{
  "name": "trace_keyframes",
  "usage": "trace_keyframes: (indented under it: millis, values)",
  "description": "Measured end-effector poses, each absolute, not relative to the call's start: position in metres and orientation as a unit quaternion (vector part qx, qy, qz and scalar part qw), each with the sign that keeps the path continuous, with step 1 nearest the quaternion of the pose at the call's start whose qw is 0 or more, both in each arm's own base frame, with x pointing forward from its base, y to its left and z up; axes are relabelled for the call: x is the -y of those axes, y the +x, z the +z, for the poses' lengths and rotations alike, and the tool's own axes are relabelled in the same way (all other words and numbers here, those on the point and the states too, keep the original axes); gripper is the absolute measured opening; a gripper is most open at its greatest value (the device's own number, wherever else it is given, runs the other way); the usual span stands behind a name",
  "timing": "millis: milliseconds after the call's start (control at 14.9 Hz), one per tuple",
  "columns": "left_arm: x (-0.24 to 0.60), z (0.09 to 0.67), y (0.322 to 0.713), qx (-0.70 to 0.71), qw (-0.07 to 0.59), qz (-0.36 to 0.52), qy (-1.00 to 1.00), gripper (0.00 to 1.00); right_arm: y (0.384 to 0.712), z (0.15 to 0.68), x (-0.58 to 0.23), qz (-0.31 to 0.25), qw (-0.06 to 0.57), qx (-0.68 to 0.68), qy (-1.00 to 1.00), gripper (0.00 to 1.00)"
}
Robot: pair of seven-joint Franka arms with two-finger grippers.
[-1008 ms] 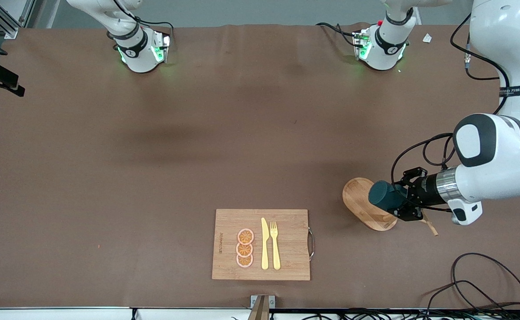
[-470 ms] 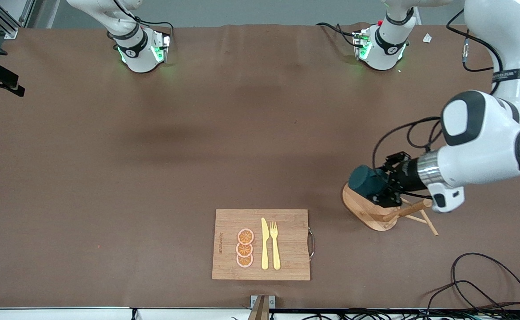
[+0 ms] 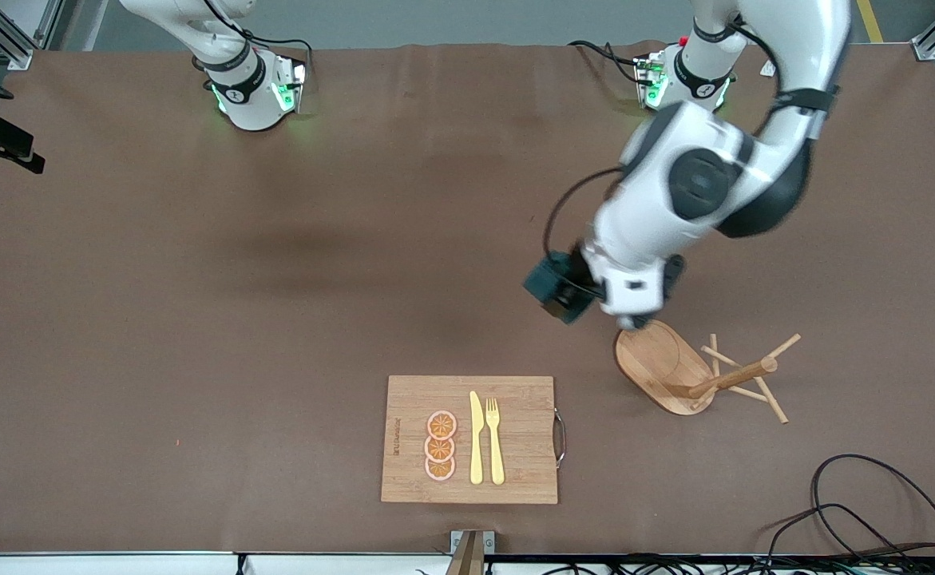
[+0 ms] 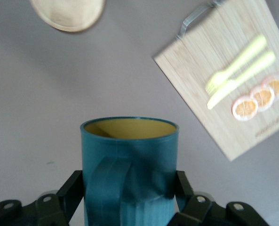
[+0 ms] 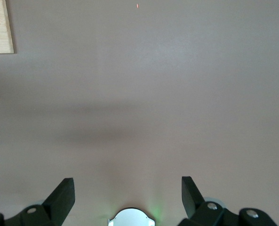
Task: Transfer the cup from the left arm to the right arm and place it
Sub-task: 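Lift the teal mug off the stand with the left gripper, then lower the teal mug upright onto the table with the left gripper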
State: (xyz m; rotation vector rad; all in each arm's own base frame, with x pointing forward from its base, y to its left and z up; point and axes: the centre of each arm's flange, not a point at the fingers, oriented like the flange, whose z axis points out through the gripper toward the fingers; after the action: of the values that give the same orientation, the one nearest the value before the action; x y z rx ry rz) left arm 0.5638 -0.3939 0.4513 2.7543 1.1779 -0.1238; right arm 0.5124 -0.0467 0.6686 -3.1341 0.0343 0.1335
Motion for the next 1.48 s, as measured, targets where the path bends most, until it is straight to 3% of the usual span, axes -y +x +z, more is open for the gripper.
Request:
trace_keyframes:
  millis: [470, 1008, 1478]
  values:
    - [0.564, 0.384, 0.449, -0.153, 0.047, 0.159, 0.974, 0.83, 0.512, 0.669, 0.047, 0.043, 0.002, -0.011, -0.999, 1.0]
    - [0.621, 0.293, 0.396, 0.045, 0.018, 0.361, 0.931, 0.83, 0.512, 0.669, 0.047, 0.043, 0.002, -0.011, -0.999, 1.0]
    - [0.632, 0.175, 0.353, 0.123, 0.076, 0.526, 0.838, 0.83, 0.512, 0.669, 0.047, 0.043, 0.002, -0.011, -0.999, 1.0]
